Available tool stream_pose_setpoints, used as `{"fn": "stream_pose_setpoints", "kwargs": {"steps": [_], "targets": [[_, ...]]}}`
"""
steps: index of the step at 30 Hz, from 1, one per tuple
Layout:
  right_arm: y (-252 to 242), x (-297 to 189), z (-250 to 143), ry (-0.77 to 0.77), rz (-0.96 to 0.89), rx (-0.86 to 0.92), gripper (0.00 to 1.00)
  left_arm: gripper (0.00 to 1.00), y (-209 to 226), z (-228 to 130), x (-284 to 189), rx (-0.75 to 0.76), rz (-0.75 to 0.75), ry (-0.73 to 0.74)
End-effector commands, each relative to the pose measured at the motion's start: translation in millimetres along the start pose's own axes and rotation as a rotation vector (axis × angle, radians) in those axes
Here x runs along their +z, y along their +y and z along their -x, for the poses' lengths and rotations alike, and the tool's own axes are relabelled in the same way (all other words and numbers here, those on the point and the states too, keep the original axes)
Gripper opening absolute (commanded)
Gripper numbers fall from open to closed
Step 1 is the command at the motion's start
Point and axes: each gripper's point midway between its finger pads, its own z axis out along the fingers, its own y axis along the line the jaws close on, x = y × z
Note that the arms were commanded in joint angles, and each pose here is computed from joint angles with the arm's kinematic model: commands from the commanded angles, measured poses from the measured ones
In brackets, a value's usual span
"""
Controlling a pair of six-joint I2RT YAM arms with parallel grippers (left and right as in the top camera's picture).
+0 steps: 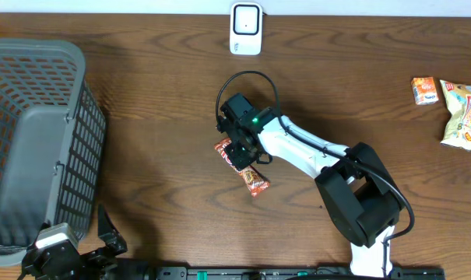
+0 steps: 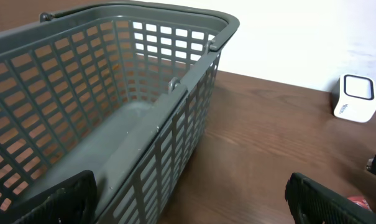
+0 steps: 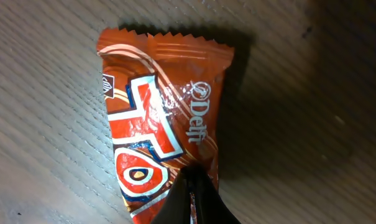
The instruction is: Scan the item barcode
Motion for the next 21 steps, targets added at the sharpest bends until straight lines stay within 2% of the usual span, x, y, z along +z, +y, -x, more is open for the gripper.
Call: {"fn": "stream_pose_setpoints", "kwargs": {"steps": [1,12,15,21], "targets": [[-14,5,-6,0.034,-0.088,0.010,0.01,0.98,6,-44,13,-0.008,0.056,0.150],[5,-84,27,-0.121,-0.102,-0.024,0.01,0.98,6,-44,13,-0.008,0.056,0.151],[17,-82,24,-0.116,-0.096,-0.053,0.01,0.98,6,-44,13,-0.008,0.056,0.151],[21,-41,-2,-0.026,-0.118,-0.084,0.01,0.98,6,-44,13,-0.008,0.056,0.150]]}}
